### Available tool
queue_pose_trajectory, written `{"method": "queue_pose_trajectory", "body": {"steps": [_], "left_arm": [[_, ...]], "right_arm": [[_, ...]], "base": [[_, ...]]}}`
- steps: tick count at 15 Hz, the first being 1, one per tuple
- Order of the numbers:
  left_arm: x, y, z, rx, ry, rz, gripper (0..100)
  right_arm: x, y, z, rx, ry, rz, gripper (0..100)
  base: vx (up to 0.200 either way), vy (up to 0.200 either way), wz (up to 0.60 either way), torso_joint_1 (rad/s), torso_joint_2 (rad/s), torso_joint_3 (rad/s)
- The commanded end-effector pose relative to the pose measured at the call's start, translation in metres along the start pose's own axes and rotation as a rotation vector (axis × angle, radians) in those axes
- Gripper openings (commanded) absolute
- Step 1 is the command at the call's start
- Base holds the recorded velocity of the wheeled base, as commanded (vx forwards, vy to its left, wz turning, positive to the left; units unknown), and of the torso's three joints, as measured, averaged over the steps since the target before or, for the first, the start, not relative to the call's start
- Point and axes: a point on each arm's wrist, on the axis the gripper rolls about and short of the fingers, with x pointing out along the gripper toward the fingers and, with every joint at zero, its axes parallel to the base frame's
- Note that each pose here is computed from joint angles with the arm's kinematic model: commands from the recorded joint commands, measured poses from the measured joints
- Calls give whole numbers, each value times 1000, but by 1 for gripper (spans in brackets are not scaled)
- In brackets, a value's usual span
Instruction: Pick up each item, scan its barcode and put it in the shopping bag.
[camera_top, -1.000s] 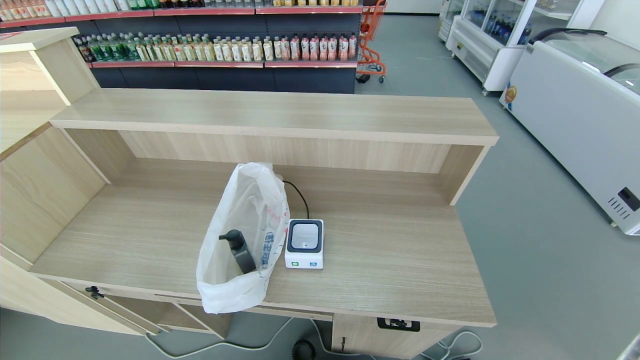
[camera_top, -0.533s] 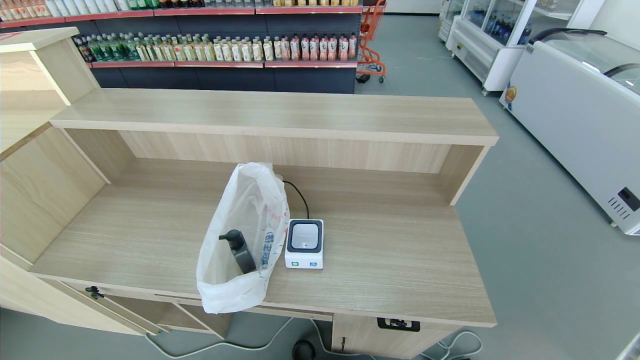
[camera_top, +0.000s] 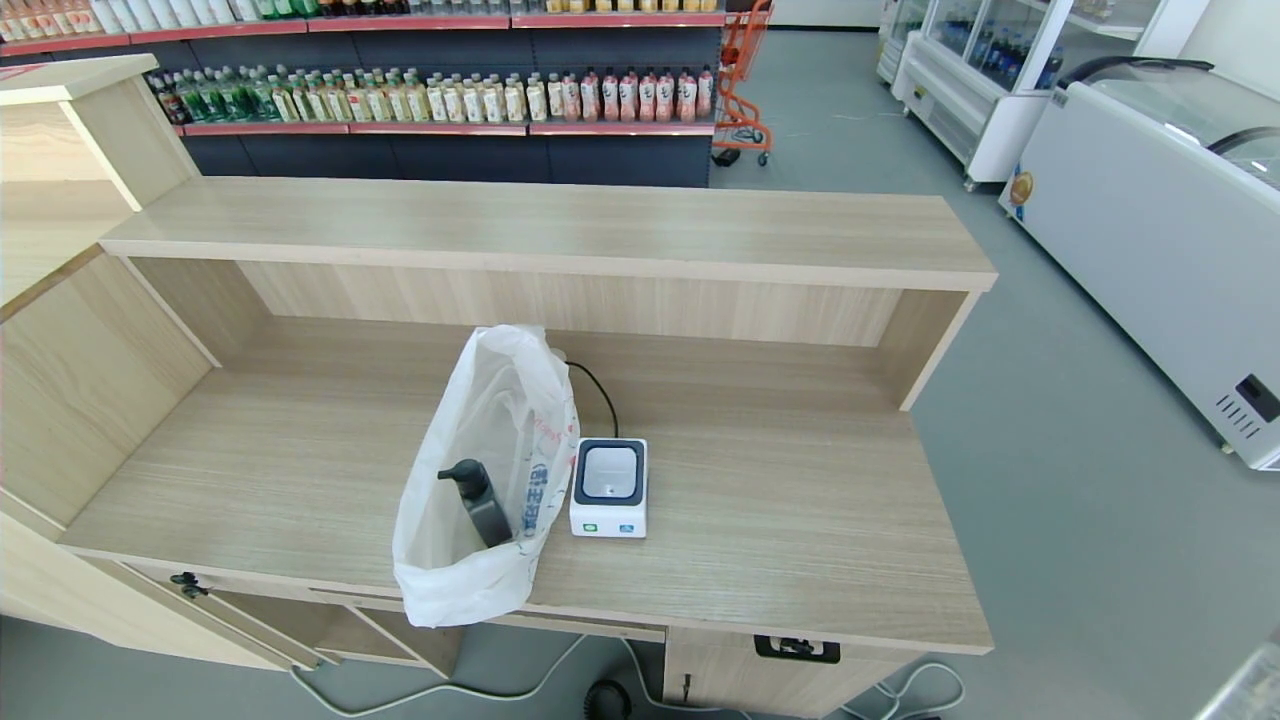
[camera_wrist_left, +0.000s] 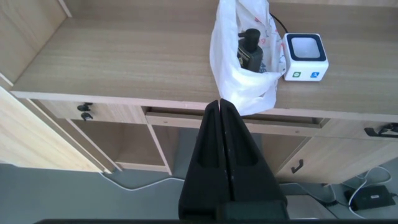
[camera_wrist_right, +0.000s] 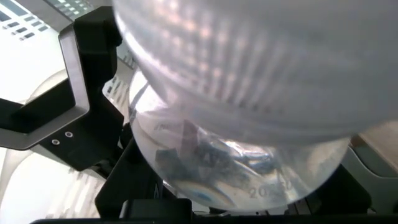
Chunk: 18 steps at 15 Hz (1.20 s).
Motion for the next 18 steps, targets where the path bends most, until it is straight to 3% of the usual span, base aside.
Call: {"method": "queue_pose_trajectory", "body": {"steps": [1,2,3,4,5,7,9,13,18], "left_arm": [[0,0,0,0,0,0,0],[0,0,0,0,0,0,0],[0,0,0,0,-2,0,0],[0,0,0,0,0,0,0],[0,0,0,0,0,0,0],[0,0,0,0,0,0,0],[0,0,0,0,0,0,0],[0,0,0,0,-2,0,0],[0,0,0,0,-2,0,0]], "right_arm": [[-1,-10,-5,-62,26,-81,0],[-2,-18,-9,-127,55,-143,0],[-6,-44,-25,-318,190,-386,0],[-9,-55,-31,-394,263,-521,0],[-15,-69,-36,-454,339,-782,0],[-11,-82,-36,-481,384,-932,0],[-9,-92,-42,-574,425,-948,0],[-9,-100,-38,-625,400,-979,0],[-14,-106,-56,-818,438,-1130,0]], "base": [[0,0,0,0,0,0],[0,0,0,0,0,0],[0,0,0,0,0,0],[0,0,0,0,0,0],[0,0,0,0,0,0],[0,0,0,0,0,0],[0,0,0,0,0,0],[0,0,0,0,0,0],[0,0,0,0,0,0]]}}
